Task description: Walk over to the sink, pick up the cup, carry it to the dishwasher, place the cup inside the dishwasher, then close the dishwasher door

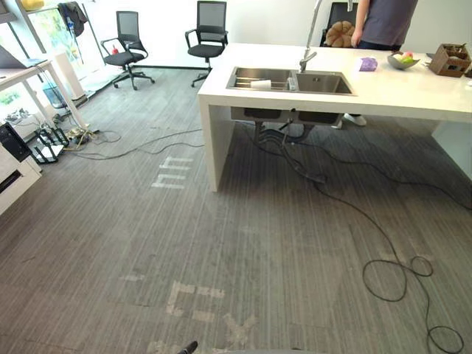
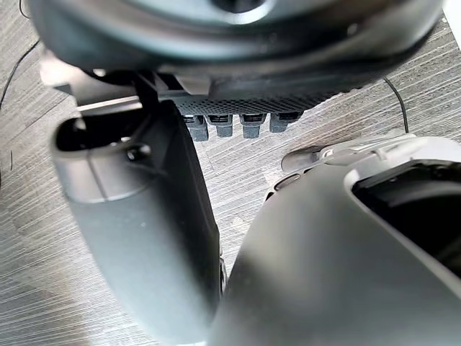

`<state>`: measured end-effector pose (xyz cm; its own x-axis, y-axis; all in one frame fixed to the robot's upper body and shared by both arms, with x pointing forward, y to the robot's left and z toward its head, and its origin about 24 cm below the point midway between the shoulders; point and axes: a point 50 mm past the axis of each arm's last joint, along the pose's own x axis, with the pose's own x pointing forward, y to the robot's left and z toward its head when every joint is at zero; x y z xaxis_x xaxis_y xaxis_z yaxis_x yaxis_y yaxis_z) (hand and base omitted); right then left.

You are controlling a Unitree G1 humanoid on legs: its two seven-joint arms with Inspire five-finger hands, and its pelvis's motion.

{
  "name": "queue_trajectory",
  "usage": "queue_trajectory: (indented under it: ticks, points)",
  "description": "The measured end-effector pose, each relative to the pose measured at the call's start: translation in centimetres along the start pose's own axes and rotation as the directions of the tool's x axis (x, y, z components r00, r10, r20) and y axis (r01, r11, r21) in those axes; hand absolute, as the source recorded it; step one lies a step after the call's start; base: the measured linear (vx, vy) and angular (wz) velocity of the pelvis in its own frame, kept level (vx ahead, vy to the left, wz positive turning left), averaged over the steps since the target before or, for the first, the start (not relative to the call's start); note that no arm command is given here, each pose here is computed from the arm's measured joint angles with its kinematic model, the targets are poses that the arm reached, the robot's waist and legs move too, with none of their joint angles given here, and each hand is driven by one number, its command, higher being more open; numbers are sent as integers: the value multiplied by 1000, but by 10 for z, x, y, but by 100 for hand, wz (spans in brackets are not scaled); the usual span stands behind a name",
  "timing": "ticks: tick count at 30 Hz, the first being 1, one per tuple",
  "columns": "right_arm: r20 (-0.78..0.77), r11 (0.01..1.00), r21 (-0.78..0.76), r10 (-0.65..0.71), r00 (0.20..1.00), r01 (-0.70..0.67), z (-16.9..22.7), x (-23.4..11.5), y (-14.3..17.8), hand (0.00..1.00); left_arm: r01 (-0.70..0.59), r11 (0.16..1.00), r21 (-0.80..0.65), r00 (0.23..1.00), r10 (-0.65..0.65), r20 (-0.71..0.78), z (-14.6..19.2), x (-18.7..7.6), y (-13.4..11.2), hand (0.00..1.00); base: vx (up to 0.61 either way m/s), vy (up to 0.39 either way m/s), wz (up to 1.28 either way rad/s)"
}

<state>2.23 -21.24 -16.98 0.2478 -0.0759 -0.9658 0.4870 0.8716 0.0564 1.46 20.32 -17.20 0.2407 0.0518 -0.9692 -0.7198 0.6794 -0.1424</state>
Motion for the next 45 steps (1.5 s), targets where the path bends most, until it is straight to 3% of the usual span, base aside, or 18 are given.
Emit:
queue_trajectory:
  ticks: [6, 15, 25, 29, 37, 40, 42, 43, 44, 45]
  points:
    - [25, 1000, -5, 2, 1000, -2, 2, 0, 1, 100, 97, 995, 9, 995, -97, -11, 0, 0, -4, 100, -44, -18, 2]
    - [91, 995, 89, 36, 995, -44, 11, 1, 13, 100, 97, 984, 152, 995, -102, 24, 17, 0, -5, 100, -7, 52, 8]
    - [204, 981, 140, 107, 973, -137, 18, -2, 25, 100, 98, 991, 96, 994, -102, 40, 26, 1, -6, 100, 239, -103, 8]
    - [219, 977, 175, 82, 972, -121, 22, -5, 10, 100, 60, 995, 82, 998, -61, 19, 11, 3, -13, 100, 593, -294, 36]
    - [248, 980, 149, 91, 964, -131, 35, -3, 17, 100, 56, 998, 25, 984, -59, 167, 25, 3, -27, 100, 599, -205, -10]
    - [242, 984, 84, 133, 961, -157, 38, -2, 33, 100, 71, 969, 236, 909, -161, 385, 58, -6, -62, 100, 379, -19, -32]
    - [268, 976, 10, 209, 941, -219, 52, -3, 55, 100, 78, 888, 453, 773, -341, 535, 87, -29, -107, 100, 475, 134, -60]
    - [288, 971, -9, 232, 929, -240, 57, -4, 62, 100, 73, 840, 538, 663, -444, 603, 102, -49, -135, 100, 462, 200, -46]
    - [290, 969, -10, 239, 927, -247, 58, -5, 64, 100, 65, 818, 572, 595, -492, 635, 106, -60, -149, 100, 490, 265, -71]
    - [279, 966, -16, 253, 926, -259, 58, -3, 67, 100, 50, 794, 606, 453, -558, 695, 111, -83, -170, 100, 646, 330, -64]
